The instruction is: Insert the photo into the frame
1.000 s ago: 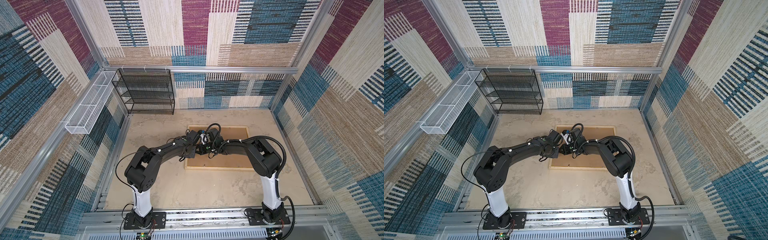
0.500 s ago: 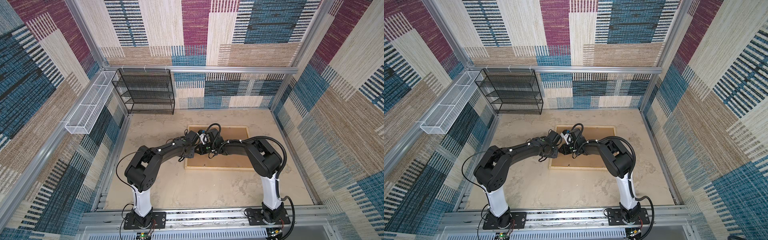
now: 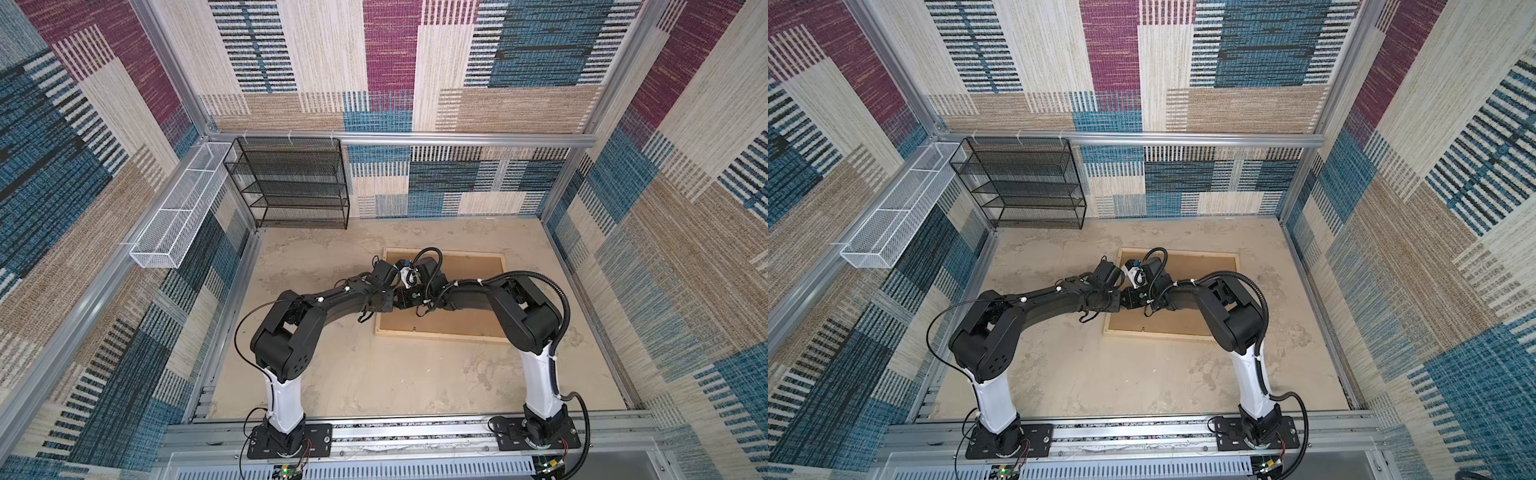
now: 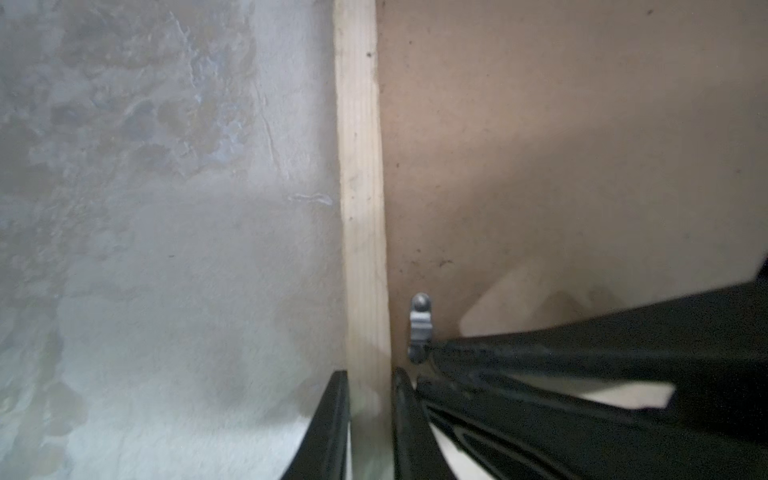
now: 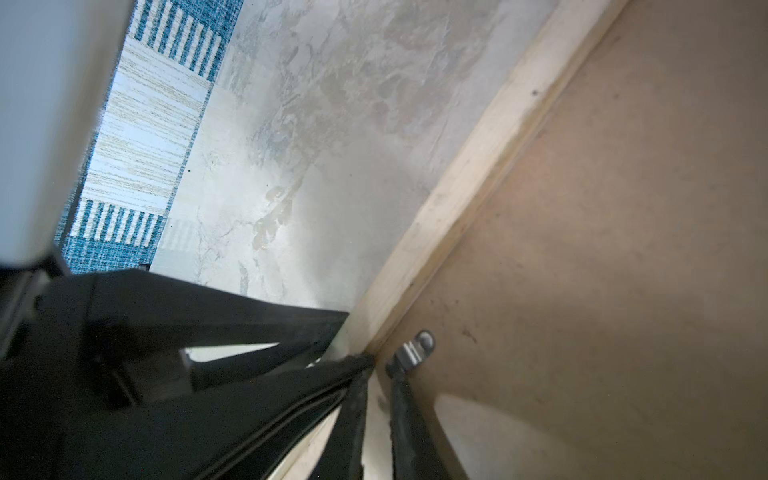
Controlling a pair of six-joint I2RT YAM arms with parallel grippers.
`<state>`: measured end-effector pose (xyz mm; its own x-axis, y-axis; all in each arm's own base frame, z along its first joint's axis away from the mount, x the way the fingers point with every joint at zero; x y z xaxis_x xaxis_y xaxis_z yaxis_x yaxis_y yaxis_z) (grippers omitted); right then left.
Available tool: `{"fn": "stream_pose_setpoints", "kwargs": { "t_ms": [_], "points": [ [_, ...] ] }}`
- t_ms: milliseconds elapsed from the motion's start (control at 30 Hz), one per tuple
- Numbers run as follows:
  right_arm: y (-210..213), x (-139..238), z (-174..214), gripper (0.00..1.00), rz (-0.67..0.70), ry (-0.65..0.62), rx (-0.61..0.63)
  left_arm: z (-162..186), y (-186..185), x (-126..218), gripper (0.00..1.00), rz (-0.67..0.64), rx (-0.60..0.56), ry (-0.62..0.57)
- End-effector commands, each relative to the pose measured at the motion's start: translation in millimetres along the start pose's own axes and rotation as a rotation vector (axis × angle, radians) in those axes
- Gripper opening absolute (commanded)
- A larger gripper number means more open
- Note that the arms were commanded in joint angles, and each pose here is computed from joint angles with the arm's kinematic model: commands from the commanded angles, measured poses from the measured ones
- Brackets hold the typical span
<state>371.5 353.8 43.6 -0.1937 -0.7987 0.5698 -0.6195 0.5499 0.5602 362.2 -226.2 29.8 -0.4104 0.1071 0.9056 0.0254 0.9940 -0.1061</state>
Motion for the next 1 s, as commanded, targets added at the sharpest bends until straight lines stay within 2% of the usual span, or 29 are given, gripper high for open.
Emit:
{"fn": "stream_pose_setpoints", "kwargs": {
  "t_ms": [0, 100, 233, 433, 833, 967],
  "points": [
    [-8, -5, 14, 0.16, 0.029, 0.046, -0.055, 63, 2, -7, 0.23, 0.047, -0.043, 0.286],
    [-12, -6, 17, 0.15, 0.05, 0.052, -0.067, 57, 7, 2, 0.34, 0.023, -0.046, 0.269],
    [-18, -4, 16, 0.15, 0.082, 0.046, -0.076, 53, 10, 12, 0.35, 0.023, -0.051, 0.257],
    [-25, -1, 11, 0.13, 0.105, 0.025, -0.097, 59, 6, 9, 0.23, 0.054, -0.05, 0.288],
    [-42, -7, 10, 0.0, 0.156, -0.041, -0.225, 72, 6, 1, 0.09, 0.055, -0.044, 0.333],
    [-55, -7, 14, 0.0, 0.221, -0.046, -0.253, 74, 4, 0, 0.07, 0.071, -0.043, 0.338]
  ]
}}
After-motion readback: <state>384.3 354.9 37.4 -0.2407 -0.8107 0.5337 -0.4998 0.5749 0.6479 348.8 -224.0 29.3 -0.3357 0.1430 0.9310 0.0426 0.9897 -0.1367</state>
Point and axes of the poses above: each gripper's point midway between its finger pads, its own x axis back along the fingers, its own y axis along the line the jaws close on, z = x × y, the point moved 1 cm from there along x, back along the fingers, and after that the axes turned 8 degrees about x, right-handed, at the moved point
